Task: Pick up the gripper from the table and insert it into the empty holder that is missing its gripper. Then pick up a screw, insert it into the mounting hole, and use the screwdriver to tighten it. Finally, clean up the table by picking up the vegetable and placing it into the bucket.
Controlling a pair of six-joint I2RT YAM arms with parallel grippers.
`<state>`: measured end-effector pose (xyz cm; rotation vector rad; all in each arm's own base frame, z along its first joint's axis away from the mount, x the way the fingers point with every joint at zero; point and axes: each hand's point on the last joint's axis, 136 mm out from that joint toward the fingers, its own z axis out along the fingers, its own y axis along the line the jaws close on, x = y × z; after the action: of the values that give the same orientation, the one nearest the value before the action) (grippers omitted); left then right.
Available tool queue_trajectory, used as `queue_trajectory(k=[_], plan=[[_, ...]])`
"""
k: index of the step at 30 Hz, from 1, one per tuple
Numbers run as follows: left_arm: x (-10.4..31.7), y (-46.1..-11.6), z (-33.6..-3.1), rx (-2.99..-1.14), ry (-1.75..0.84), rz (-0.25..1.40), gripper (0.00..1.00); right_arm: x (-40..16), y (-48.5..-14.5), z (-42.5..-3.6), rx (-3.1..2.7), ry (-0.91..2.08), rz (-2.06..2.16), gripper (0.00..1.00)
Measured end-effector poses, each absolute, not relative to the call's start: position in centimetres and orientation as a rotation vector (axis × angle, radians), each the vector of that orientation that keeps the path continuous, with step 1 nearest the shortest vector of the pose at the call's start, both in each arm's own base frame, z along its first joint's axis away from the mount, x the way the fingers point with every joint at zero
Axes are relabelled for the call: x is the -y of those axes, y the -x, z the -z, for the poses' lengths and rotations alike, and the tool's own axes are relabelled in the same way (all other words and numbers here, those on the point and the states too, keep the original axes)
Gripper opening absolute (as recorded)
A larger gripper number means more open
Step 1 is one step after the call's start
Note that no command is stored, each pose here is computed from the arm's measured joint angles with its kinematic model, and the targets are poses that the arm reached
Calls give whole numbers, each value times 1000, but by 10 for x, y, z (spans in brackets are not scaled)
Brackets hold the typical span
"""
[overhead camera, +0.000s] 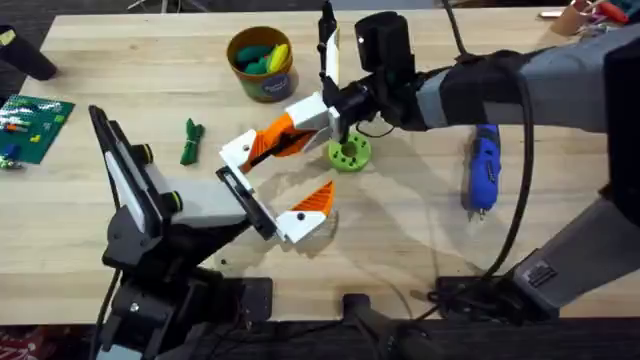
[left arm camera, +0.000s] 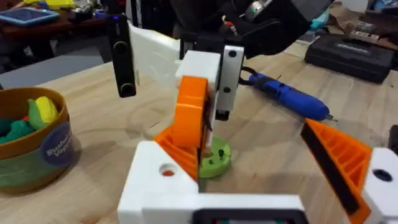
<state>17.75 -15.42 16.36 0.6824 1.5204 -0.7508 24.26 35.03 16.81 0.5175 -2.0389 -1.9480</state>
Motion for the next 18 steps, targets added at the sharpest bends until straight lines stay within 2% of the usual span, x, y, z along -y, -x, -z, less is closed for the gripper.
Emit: queue_trajectory(k=[18], plan=[[154,-178,-164,-1523,-676,751,985,-351,-244,-167,2048,-502,1943,22]])
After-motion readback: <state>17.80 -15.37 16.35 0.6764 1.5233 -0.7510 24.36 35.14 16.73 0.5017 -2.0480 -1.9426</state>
